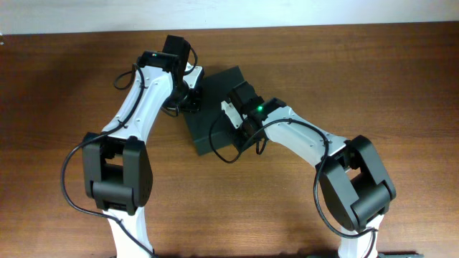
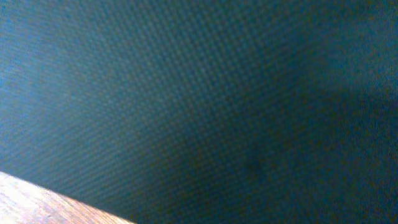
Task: Pack container
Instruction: 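Swing the lid forward with both grippers and press it down shut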
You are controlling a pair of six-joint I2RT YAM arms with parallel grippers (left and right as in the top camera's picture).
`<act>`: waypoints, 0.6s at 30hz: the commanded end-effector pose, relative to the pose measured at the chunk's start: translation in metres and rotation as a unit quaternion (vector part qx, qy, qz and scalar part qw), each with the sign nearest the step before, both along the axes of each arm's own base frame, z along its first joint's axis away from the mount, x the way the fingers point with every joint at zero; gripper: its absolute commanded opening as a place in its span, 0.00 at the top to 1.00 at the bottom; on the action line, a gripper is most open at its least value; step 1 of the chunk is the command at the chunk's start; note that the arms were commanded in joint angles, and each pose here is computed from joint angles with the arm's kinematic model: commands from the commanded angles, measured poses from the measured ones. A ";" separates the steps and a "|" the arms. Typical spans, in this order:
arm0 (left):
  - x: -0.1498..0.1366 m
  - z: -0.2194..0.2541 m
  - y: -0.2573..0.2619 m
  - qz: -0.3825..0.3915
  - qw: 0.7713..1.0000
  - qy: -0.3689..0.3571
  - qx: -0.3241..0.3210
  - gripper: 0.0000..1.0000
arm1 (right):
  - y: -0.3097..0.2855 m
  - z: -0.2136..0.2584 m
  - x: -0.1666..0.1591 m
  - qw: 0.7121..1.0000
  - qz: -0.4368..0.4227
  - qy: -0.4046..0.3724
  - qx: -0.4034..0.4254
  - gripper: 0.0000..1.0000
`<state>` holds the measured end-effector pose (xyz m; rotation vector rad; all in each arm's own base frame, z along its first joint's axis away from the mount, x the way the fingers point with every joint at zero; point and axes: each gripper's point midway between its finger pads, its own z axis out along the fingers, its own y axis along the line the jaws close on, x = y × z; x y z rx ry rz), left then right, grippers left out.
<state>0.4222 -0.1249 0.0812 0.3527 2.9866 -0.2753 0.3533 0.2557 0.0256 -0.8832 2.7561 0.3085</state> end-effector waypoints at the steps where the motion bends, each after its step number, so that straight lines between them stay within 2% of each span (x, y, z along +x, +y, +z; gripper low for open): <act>1: -0.019 -0.027 0.001 -0.015 0.999 0.046 0.006 0.97 | -0.006 0.002 0.006 1.000 -0.011 -0.022 -0.019 0.96; 18: -0.020 -0.027 0.000 -0.034 0.998 0.044 0.008 0.97 | 0.047 0.018 0.012 0.996 0.030 -0.073 0.050 0.96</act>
